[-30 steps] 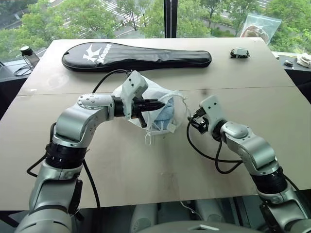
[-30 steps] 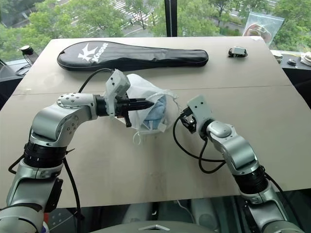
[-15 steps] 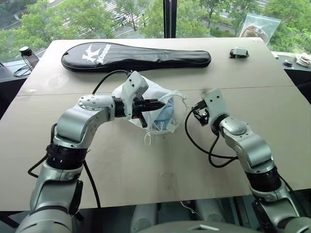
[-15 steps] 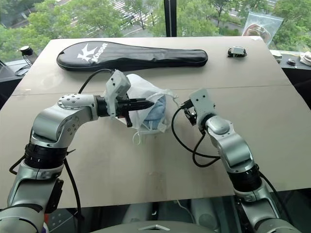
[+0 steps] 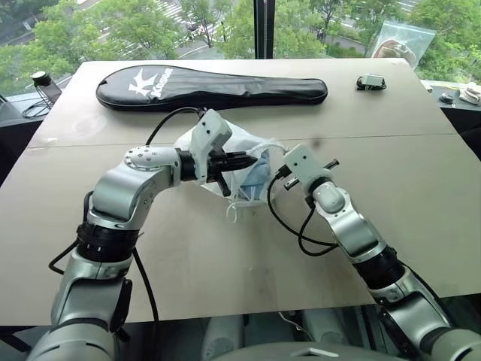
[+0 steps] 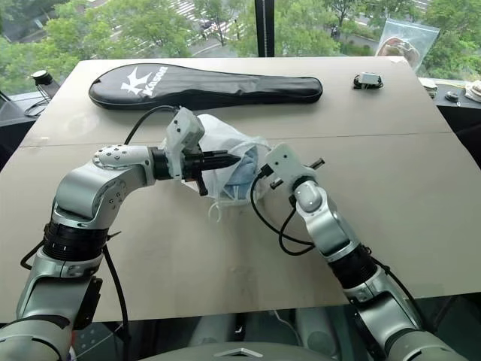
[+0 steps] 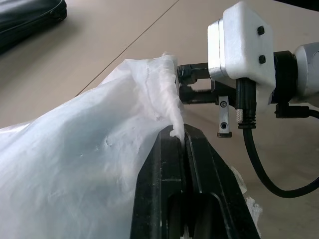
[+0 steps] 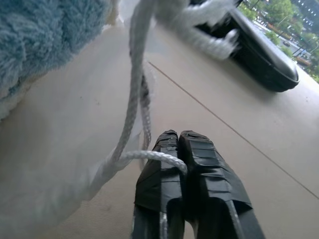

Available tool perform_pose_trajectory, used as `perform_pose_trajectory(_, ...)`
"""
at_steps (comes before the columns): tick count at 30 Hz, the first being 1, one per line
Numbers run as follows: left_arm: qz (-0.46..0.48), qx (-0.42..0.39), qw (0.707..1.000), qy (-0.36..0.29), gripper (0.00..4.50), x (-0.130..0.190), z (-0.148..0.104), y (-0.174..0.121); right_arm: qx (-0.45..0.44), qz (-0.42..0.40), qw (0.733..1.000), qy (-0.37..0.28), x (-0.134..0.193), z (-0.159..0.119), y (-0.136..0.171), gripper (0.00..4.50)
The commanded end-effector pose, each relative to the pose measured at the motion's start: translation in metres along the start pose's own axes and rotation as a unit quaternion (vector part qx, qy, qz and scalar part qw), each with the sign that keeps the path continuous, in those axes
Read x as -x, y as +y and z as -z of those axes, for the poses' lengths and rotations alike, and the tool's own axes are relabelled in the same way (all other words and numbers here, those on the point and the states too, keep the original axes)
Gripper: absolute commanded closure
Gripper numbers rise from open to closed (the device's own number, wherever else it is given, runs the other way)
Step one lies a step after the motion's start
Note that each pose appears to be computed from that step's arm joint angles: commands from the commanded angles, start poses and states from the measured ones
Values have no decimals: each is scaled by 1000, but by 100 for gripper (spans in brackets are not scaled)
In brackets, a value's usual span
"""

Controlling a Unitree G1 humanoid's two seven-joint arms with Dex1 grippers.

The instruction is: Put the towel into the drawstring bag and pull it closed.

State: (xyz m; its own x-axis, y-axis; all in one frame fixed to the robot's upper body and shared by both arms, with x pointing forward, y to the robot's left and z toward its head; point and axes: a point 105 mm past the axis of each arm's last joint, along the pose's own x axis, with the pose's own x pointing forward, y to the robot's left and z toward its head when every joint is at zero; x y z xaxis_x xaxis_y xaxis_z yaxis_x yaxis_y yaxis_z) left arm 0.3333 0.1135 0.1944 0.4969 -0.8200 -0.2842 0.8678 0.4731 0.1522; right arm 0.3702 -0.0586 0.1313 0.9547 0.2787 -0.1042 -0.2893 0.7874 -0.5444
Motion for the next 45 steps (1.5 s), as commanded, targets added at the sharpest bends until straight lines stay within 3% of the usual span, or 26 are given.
perform_pose_trajectory(1,-16,-53,998,-9,450,8,-10,15,-50,10,999,-16,17,-12,-19,448)
perform_pose_trajectory(7,-16,-92,996,1,450,15,-12,42,-110,-49,993,-18,41,-31,-24,448)
perform_pose_trajectory(10,48,-33,998,-21,450,25,-15,24,-111,-73,991,-17,44,-35,-17,448)
perform_pose_trajectory(13,57,26,998,-31,317,41,-11,8,-109,-84,990,-14,44,-34,-13,450)
perform_pose_trajectory(18,50,100,993,38,100,79,37,-23,-120,-100,988,-15,43,-34,-8,450)
perform_pose_trajectory(25,19,126,990,67,100,78,79,-61,-129,-109,986,-12,41,-33,-5,450)
perform_pose_trajectory(36,-54,126,989,57,100,36,101,-61,-127,-106,986,-3,40,-27,-6,450)
perform_pose_trajectory(40,-57,111,990,71,228,29,110,-57,-127,-101,987,-2,42,-26,-7,450)
perform_pose_trajectory(44,-68,100,990,73,414,31,112,-51,-128,-92,988,-3,42,-27,-11,450)
perform_pose_trajectory(45,-78,96,990,72,443,33,112,-46,-128,-87,988,-4,42,-27,-13,450)
